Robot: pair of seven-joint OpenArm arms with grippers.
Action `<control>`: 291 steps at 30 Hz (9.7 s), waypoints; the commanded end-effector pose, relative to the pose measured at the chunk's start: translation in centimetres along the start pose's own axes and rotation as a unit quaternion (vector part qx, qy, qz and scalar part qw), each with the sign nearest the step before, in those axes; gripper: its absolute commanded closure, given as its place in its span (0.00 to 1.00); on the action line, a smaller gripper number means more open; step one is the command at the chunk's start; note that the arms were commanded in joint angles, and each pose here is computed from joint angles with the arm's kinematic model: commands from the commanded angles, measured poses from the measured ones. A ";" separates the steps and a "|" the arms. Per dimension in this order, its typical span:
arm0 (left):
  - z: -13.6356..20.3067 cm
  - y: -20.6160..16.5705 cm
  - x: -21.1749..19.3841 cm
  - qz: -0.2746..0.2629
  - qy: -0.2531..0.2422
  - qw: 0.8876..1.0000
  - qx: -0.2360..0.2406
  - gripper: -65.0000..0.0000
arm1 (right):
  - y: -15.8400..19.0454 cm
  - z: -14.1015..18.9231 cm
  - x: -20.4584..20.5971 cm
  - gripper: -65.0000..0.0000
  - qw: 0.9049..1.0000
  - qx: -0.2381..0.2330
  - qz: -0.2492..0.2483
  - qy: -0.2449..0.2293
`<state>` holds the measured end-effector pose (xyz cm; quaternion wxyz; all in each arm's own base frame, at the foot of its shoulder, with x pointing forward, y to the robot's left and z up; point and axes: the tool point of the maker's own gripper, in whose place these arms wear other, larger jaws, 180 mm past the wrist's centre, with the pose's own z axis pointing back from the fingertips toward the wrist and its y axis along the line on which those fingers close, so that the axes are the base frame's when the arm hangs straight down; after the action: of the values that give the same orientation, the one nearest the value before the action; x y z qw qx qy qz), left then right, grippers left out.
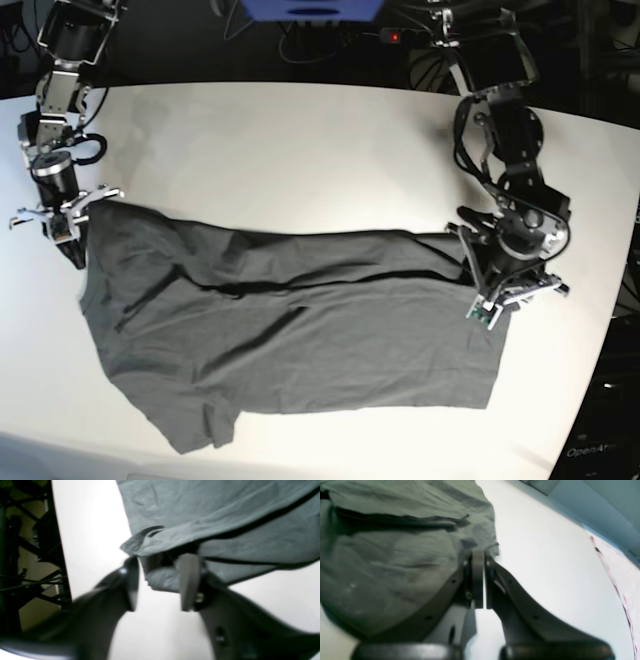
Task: Fold the T-shirt properly
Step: 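Open both grippers and raise them off the folded shirt, then move the left gripper to the folded edge and pinch the fabric, then lower the right gripper to the shirt's corner and pinch it, then pull the folded layer back toward the collar with both grippers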
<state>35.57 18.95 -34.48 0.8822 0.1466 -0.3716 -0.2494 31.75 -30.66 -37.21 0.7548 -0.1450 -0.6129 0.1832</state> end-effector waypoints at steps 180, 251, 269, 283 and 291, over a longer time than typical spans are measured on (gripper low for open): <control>-9.3 4.4 6.3 -0.306 0.019 0.952 0.006 0.90 | -1.9 7.1 -5.6 0.98 0.996 -0.048 -0.012 0.078; -6.4 0.6 -3.4 -0.173 0.070 0.982 -0.003 0.90 | 1.2 -0.6 -4.5 0.99 0.964 0.045 -0.079 0.251; -7.5 -1.1 -5.5 -0.170 0.070 0.982 -0.042 0.90 | 0.7 3.0 -8.1 0.99 0.946 0.030 -0.102 0.308; -3.6 -1.3 -9.5 -0.203 0.084 0.975 -0.019 0.90 | 1.1 6.5 -10.7 0.99 0.933 0.025 -0.108 0.343; -0.5 -2.7 -11.6 -0.217 0.088 0.972 -0.019 0.90 | 1.7 8.7 -12.1 0.99 0.925 0.032 -0.104 0.363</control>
<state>27.69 22.69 -43.45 0.8414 0.2195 -0.2445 -0.4291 24.06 -34.01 -44.34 0.9150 -0.0986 -0.3888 0.0433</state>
